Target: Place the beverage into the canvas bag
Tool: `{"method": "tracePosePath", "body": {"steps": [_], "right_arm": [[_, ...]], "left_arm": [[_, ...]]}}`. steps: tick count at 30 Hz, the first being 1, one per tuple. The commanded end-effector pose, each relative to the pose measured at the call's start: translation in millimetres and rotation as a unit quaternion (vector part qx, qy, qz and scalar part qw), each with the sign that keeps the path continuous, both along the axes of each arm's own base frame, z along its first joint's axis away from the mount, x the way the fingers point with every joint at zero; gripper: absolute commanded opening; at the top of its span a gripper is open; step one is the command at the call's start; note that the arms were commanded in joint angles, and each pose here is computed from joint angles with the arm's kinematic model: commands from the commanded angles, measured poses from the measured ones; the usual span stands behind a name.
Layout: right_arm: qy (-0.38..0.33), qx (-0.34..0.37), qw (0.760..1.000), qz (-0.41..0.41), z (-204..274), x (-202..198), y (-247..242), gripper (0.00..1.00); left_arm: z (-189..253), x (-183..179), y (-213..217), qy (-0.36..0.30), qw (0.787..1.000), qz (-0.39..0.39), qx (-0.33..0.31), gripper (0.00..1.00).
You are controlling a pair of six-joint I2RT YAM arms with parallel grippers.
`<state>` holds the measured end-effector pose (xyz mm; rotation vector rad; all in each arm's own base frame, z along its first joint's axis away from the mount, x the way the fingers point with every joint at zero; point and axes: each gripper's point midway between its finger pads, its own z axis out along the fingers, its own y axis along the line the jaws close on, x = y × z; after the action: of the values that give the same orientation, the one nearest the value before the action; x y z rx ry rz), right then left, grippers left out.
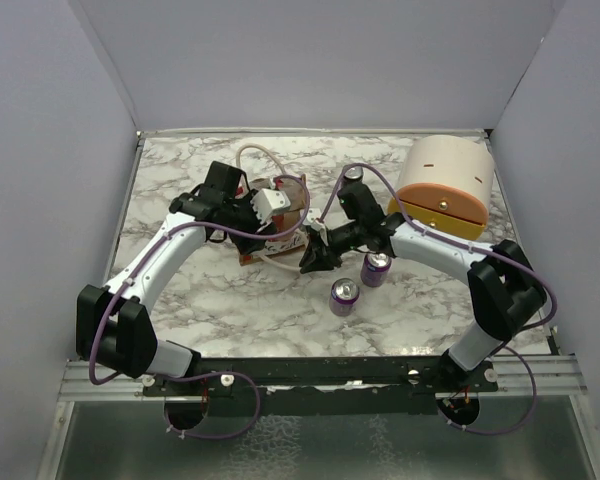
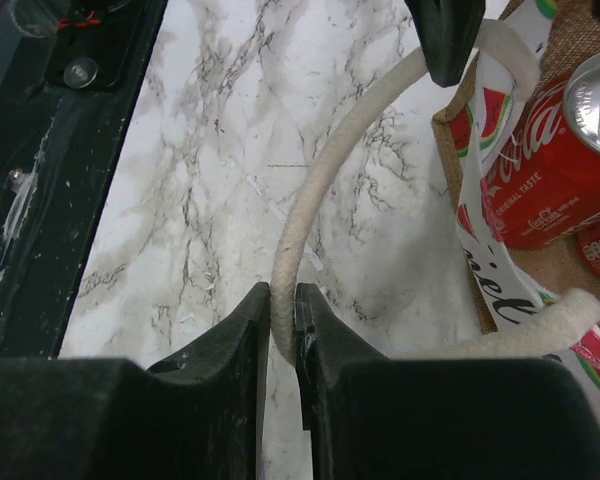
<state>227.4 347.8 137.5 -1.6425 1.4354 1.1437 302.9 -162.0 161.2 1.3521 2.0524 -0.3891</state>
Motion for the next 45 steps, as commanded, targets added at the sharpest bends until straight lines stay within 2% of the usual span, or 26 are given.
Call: {"method": "tracePosePath", "body": {"steps": [1,5,12,20,24,27,33,37,45], "right_arm": [[0.046,-0.026,0.998,0.021,-22.7,-14.9,-5.6,0.16],[0.061,-0.031,0.997,0.030,-28.4,-16.8,-4.5,0.15],[0.051,-0.022,0.998,0.028,-12.4,-13.4,-1.9,0.17],[-0.006,0.010,1.000,0.014,52.1,2.1,5.3,0.44],[-0.025,0.015,1.000,0.004,79.1,8.1,5.9,0.63],[-0.039,0.015,0.999,-0.012,95.4,12.4,2.7,0.71],[-0.080,-0.012,0.994,-0.079,115.1,25.4,-17.9,0.82],[-0.102,-0.044,0.985,-0.130,114.8,26.9,-45.0,0.85],[-0.101,-0.109,0.970,-0.190,71.9,8.6,-105.4,0.86]], "left_arm": [[-15.3,-7.0,9.9,0.004,1.000,-0.014,0.023,0.59],[-21.7,-10.8,10.1,0.011,0.999,-0.022,0.026,0.54],[3.4,1.1,-1.4,-0.011,1.000,-0.029,-0.001,0.56],[42.2,20.0,-13.4,-0.059,0.997,-0.026,-0.036,0.65],[62.0,29.2,-16.3,-0.082,0.995,-0.011,-0.053,0.70],[73.2,35.5,-17.7,-0.093,0.993,0.006,-0.068,0.75],[83.4,44.7,-17.2,-0.099,0.990,0.033,-0.092,0.81],[88.2,50.6,-12.2,-0.097,0.987,0.063,-0.111,0.82],[95.5,60.4,-3.8,-0.108,0.982,0.102,-0.117,0.82]]}}
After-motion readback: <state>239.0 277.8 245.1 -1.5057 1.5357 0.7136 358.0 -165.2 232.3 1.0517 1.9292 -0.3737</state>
